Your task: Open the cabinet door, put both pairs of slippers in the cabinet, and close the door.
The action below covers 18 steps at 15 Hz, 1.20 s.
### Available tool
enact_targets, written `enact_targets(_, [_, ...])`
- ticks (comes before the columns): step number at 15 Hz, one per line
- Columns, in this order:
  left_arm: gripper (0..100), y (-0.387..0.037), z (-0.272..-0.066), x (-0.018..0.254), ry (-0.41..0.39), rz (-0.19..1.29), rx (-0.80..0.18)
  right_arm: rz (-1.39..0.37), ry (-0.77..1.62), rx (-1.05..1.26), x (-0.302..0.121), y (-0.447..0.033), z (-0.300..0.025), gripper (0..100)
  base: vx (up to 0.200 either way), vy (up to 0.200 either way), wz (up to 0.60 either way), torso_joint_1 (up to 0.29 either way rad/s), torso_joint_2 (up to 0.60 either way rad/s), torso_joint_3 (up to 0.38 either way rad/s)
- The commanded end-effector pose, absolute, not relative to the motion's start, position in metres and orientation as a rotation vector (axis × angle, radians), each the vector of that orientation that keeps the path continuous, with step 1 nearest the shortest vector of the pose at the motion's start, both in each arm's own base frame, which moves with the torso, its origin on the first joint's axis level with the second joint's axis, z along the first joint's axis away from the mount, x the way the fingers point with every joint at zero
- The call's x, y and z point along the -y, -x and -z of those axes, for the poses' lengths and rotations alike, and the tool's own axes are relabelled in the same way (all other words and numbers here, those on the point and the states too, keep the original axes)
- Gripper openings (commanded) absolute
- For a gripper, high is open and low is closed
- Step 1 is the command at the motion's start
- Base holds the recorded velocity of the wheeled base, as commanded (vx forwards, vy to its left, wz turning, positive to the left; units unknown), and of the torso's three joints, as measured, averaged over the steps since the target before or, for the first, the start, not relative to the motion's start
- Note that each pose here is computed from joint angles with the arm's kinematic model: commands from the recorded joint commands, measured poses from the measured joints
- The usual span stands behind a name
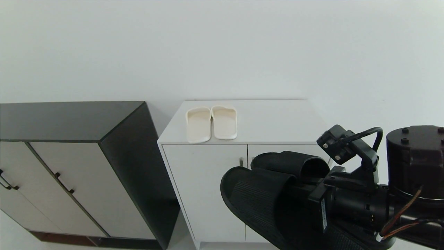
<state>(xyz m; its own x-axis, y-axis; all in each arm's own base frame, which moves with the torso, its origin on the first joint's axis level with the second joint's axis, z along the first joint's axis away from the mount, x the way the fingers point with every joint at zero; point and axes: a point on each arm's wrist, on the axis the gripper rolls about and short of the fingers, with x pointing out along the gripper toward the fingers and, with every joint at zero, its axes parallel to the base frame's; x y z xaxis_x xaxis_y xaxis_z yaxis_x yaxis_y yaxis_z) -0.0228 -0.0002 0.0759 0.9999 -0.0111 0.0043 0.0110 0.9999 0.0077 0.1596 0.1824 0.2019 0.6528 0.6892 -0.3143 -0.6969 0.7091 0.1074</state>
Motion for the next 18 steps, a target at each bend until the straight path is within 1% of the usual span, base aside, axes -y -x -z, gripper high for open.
enact_targets(1, [0, 0.0228, -0.0760, 0.0002, -0.008, 0.011, 0.005, -0.786, 0.026, -0.352, -0.1832, -0.1602, -0.2005, 0, 0.000, 0.000, 0.00, -0.198, 0.50, 0.271])
enact_targets(11, [0, 0.0227, -0.0760, 0.0002, -0.009, 0.012, 0.003, -0.784, 0.035, -0.367, -0.1829, -0.1600, -0.1960, 0, 0.000, 0.000, 0.00, -0.207, 0.52, 0.310])
enact_targets(12, [100, 0.0228, -0.0760, 0.0002, -0.008, 0.012, 0.005, -0.784, 0.035, -0.368, -0.1828, -0.1599, -0.1956, 0, 0.000, 0.000, 0.00, -0.178, 0.50, 0.315])
enact_targets(18, [100, 0.0228, -0.0760, 0.0002, -0.009, 0.014, 0.005, -0.787, 0.053, -0.364, -0.1818, -0.1590, -0.1931, 0, 0.000, 0.000, 0.00, -0.155, 0.48, 0.317])
